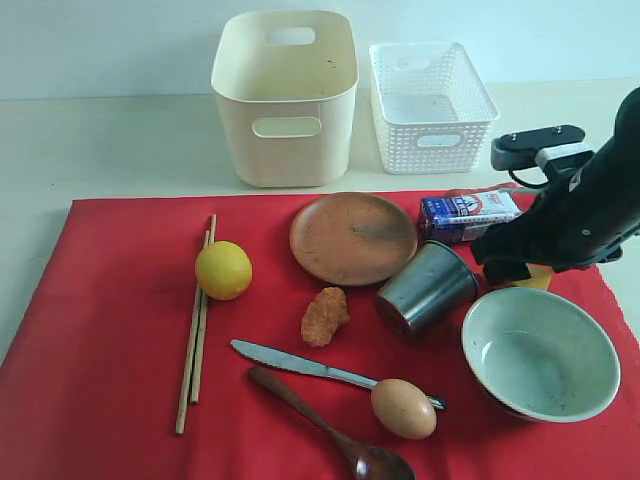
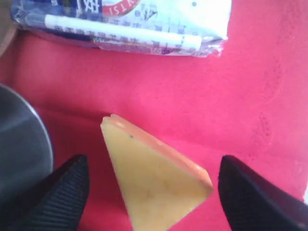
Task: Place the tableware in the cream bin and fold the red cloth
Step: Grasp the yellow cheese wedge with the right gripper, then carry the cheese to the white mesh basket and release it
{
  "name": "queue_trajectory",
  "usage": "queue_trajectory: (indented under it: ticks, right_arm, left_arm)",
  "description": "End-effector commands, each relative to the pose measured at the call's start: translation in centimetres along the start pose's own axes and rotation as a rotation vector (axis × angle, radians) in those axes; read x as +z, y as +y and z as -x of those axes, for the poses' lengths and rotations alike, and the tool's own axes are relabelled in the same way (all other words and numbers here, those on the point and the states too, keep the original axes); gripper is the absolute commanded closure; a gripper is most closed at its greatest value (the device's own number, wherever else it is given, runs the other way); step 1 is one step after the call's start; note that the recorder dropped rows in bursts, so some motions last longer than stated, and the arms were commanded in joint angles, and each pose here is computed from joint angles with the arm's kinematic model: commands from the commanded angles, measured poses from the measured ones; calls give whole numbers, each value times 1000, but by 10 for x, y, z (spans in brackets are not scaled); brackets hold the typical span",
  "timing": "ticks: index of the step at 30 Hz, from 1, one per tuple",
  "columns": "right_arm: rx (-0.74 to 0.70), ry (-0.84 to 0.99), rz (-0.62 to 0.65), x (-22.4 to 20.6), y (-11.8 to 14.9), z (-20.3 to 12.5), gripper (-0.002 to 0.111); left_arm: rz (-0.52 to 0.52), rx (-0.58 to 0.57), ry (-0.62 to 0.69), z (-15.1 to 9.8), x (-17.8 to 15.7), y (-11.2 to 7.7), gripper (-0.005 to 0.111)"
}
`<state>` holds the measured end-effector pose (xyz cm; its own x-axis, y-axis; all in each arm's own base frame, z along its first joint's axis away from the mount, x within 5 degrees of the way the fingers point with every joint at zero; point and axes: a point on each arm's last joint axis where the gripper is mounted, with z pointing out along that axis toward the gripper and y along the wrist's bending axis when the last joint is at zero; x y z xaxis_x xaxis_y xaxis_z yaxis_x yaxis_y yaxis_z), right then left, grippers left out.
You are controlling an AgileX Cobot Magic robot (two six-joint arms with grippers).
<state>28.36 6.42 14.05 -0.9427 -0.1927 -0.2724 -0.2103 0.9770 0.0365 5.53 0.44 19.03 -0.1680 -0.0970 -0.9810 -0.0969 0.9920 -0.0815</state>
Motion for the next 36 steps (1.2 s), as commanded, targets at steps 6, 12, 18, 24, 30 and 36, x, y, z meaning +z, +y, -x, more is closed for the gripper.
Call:
queue_trajectory:
  ticks: [6, 12, 18, 24, 30, 36]
  right_arm:
    - [-10, -5, -7, 18, 0, 4, 52]
    - [-10, -3, -7, 17, 0, 4, 86]
    - [-11, 4, -5, 10, 0, 3, 108]
    - [-14, -104, -4, -21, 2, 9, 108]
    - [-18, -264, -5, -58, 3, 15, 108]
    - [-19, -481, -8, -92, 3, 30, 108]
  left_arm:
    - [-2, -4, -7, -1, 0, 0, 104]
    - [-2, -4, -7, -1, 0, 0, 104]
    - [-2, -4, -7, -1, 0, 0, 104]
    - [-2, -4, -7, -1, 0, 0, 104]
    - [-2, -4, -7, -1, 0, 0, 104]
    - [-2, -4, -7, -1, 0, 0, 104]
